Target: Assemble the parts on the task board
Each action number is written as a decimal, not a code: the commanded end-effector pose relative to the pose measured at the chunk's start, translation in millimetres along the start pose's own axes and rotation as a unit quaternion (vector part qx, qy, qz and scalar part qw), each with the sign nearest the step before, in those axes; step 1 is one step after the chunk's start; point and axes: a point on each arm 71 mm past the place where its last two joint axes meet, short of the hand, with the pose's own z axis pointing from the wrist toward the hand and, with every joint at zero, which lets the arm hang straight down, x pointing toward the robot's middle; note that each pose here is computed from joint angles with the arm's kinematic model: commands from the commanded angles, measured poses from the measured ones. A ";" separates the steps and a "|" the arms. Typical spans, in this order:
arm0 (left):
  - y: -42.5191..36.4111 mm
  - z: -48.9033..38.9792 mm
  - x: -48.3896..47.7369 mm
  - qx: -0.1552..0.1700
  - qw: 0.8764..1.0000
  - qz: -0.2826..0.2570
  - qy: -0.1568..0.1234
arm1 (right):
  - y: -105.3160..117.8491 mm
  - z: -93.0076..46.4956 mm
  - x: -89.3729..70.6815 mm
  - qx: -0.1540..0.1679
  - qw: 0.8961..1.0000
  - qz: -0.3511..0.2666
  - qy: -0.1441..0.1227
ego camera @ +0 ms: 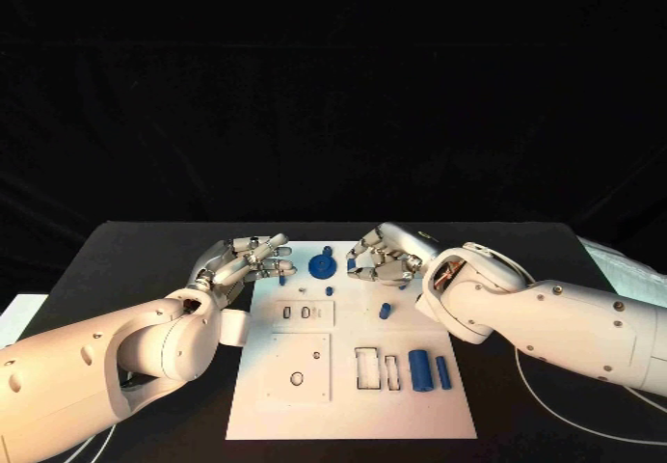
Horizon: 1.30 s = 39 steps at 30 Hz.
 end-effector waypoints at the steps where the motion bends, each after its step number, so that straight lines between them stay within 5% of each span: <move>1: -1.7 1.2 0.2 0.015 1.000 -0.007 0.006 | 6.3 3.2 16.9 0.009 0.999 -0.030 0.036; 16: -1.9 1.7 -0.6 0.018 1.000 -0.006 0.002 | 30.6 16.1 73.2 0.000 0.995 -0.062 0.079; 39: -1.6 1.5 1.3 0.015 1.000 -0.008 0.006 | 30.7 18.1 89.6 0.005 0.992 -0.086 0.091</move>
